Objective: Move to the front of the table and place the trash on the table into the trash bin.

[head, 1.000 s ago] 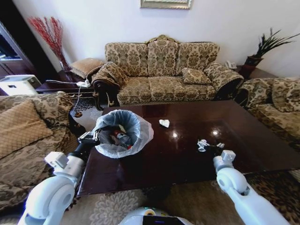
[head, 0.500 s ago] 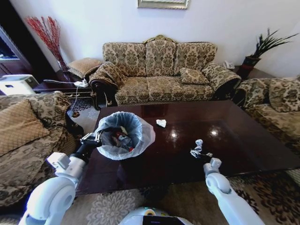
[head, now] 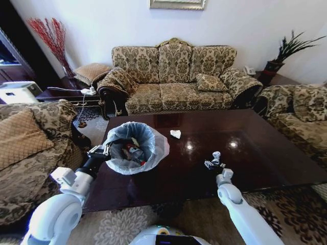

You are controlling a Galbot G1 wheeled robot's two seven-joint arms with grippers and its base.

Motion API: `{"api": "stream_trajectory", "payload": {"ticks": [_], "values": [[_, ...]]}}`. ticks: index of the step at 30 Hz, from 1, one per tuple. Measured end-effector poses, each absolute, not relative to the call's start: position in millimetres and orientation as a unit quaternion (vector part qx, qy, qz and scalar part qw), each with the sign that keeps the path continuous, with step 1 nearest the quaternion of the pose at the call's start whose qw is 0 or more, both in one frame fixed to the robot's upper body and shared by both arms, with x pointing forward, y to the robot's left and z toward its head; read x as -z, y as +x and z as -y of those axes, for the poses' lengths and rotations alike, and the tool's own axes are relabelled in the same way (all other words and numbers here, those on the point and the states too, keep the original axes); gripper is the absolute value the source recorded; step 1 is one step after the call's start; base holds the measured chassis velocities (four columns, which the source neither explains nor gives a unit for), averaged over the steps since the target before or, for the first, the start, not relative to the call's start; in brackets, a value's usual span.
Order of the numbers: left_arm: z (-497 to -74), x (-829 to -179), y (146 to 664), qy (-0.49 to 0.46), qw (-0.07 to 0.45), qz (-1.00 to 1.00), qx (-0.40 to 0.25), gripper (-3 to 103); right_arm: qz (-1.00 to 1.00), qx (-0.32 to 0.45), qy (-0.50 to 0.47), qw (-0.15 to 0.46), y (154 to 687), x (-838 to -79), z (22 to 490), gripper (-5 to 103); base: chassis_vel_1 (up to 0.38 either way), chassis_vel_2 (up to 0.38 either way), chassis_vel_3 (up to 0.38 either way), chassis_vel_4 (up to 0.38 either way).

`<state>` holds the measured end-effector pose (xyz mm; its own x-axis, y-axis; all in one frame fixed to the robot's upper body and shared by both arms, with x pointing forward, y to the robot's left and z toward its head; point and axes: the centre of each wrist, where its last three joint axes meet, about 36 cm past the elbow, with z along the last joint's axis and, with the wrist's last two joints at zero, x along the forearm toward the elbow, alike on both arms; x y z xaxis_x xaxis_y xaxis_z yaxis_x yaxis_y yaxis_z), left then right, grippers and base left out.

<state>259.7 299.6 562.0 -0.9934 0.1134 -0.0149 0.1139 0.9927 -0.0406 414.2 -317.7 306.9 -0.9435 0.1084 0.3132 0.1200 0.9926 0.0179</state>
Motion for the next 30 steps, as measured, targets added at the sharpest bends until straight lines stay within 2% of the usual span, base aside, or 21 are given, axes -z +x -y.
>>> {"api": "stream_trajectory", "payload": {"ticks": [1, 3, 6, 14, 16, 17, 20, 22, 23, 25, 28, 29, 30], "values": [[-299.6, -562.6, 260.2, 0.057, 0.009, -0.998, 0.021, 4, 0.985, 0.016, -0.059, 0.160, 414.0, -306.1, 316.9, 64, 0.000, 0.000, 0.000, 0.000], [-299.7, -562.8, 260.4, 0.057, 0.009, -0.998, 0.021, 4, 0.985, 0.014, -0.060, 0.160, 413.8, -305.7, 316.7, 64, 0.000, 0.000, 0.000, 0.000], [-299.5, -562.7, 260.6, 0.056, 0.011, -0.998, 0.023, 4, 0.985, 0.004, -0.066, 0.161, 413.5, -304.8, 317.5, 50, 0.000, 0.000, 0.000, 0.000], [-299.2, -562.1, 260.5, 0.058, 0.015, -0.998, 0.026, 4, 0.988, -0.022, -0.069, 0.137, 411.2, -310.3, 320.0, 48, 0.000, 0.000, 0.000, 0.000], [-299.3, -561.9, 260.5, 0.058, 0.015, -0.998, 0.027, 4, 0.994, -0.044, -0.051, 0.082, 412.3, -343.5, 322.7, 48, 0.000, 0.000, 0.000, 0.000], [-299.3, -561.9, 260.5, 0.058, 0.015, -0.998, 0.027, 4, 0.994, -0.044, -0.051, 0.082, 412.3, -343.5, 322.7, 48, 0.000, 0.000, 0.000, 0.000], [-298.7, -561.5, 260.5, 0.059, 0.012, -0.998, 0.029, 4, 0.997, -0.070, 0.006, -0.010, 430.7, -425.5, 318.1, 48, 0.000, 0.000, 0.000, 0.000], [-298.2, -561.3, 260.7, 0.059, 0.012, -0.998, 0.030, 4, 0.997, -0.072, 0.019, -0.020, 434.5, -440.3, 314.6, 48, 0.000, 0.000, 0.000, 0.000], [-296.7, -561.4, 261.8, 0.062, 0.012, -0.997, 0.033, 4, 0.994, -0.074, 0.064, -0.040, 441.8, -487.3, 303.1, 48, 0.000, 0.000, 0.000, 0.000], [-296.2, -561.4, 262.6, 0.063, 0.013, -0.997, 0.033, 4, 0.993, -0.074, 0.078, -0.044, 442.4, -499.8, 299.0, 48, 0.000, 0.000, 0.000, 0.000], [-297.3, -560.2, 267.4, 0.061, 0.013, -0.998, 0.026, 4, 0.979, -0.052, 0.186, -0.069, 441.1, -586.9, 259.1, 48, 0.000, 0.000, 0.000, 0.000], [-297.3, -560.2, 267.4, 0.061, 0.013, -0.998, 0.026, 4, 0.979, -0.052, 0.186, -0.069, 441.1, -586.9, 259.1, 48, 0.000, 0.000, 0.000, 0.000], [-297.9, -559.6, 268.3, 0.057, 0.011, -0.998, 0.025, 4, 0.968, -0.038, 0.241, -0.058, 432.9, -613.2, 240.7, 48, 0.000, 0.000, 0.000, 0.000]]}}
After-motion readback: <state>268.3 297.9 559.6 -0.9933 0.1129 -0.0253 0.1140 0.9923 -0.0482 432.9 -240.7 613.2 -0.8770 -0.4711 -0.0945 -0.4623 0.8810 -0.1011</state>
